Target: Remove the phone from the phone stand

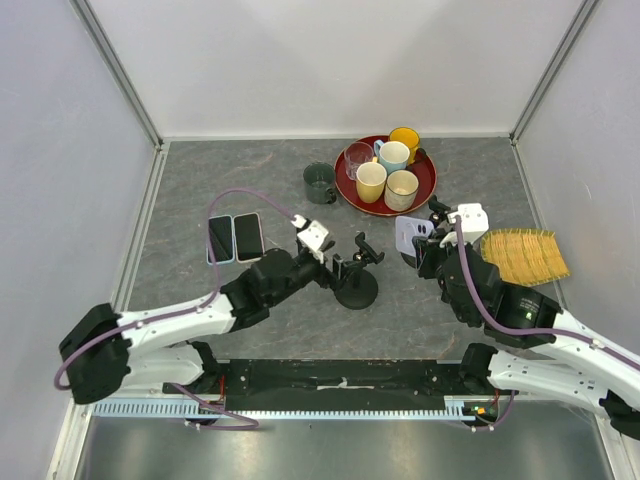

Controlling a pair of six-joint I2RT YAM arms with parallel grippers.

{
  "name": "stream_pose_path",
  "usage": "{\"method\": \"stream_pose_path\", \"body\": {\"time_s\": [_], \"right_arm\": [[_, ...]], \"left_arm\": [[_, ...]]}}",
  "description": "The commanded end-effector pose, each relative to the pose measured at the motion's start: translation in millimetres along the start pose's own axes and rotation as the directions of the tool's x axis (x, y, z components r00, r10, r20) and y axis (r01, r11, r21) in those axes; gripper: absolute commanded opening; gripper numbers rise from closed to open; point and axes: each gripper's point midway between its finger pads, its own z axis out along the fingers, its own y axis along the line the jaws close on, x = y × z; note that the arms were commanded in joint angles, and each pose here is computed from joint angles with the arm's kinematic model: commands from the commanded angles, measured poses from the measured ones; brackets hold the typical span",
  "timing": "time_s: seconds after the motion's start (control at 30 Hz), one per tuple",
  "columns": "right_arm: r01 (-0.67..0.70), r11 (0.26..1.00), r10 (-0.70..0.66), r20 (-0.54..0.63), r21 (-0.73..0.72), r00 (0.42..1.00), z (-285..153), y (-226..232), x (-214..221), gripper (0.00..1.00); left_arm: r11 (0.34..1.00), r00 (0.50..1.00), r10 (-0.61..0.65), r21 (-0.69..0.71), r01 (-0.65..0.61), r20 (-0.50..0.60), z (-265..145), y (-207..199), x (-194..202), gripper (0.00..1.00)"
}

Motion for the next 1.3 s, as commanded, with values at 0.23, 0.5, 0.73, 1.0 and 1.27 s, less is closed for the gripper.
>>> {"method": "stream_pose_path", "body": {"time_s": [0.23, 0.5, 0.73, 1.0, 1.27], "right_arm": [[-0.194, 0.937, 0.223, 0.070, -0.290, 0.972, -23, 58, -72, 0.00], [-0.264, 0.872, 0.294, 0.010, -0.412, 0.956, -24, 99, -84, 0.00], [-0.309, 0.834, 0.327, -0.042, -0.457, 0.944, -18, 122, -79, 0.00], [-0.394, 0.787, 0.405, -0.083, -0.475, 0.910, -18, 132, -79, 0.00], [-0.418, 0.772, 0.414, -0.121, -0.479, 0.902, -18, 138, -71, 0.00]], "left_arm": [[0.885, 0.847, 0.431, 0.039, -0.465, 0.312, -53, -33, -87, 0.82], [0.705, 0.634, 0.698, -0.162, -0.690, 0.333, -59, -52, -123, 0.82], [0.571, 0.495, 0.820, -0.343, -0.746, 0.289, -62, -55, -144, 0.82], [0.442, 0.410, 0.894, -0.497, -0.747, 0.179, -51, -47, -144, 0.81], [0.402, 0.443, 0.891, -0.634, -0.661, 0.104, -58, -28, -154, 0.70]]}}
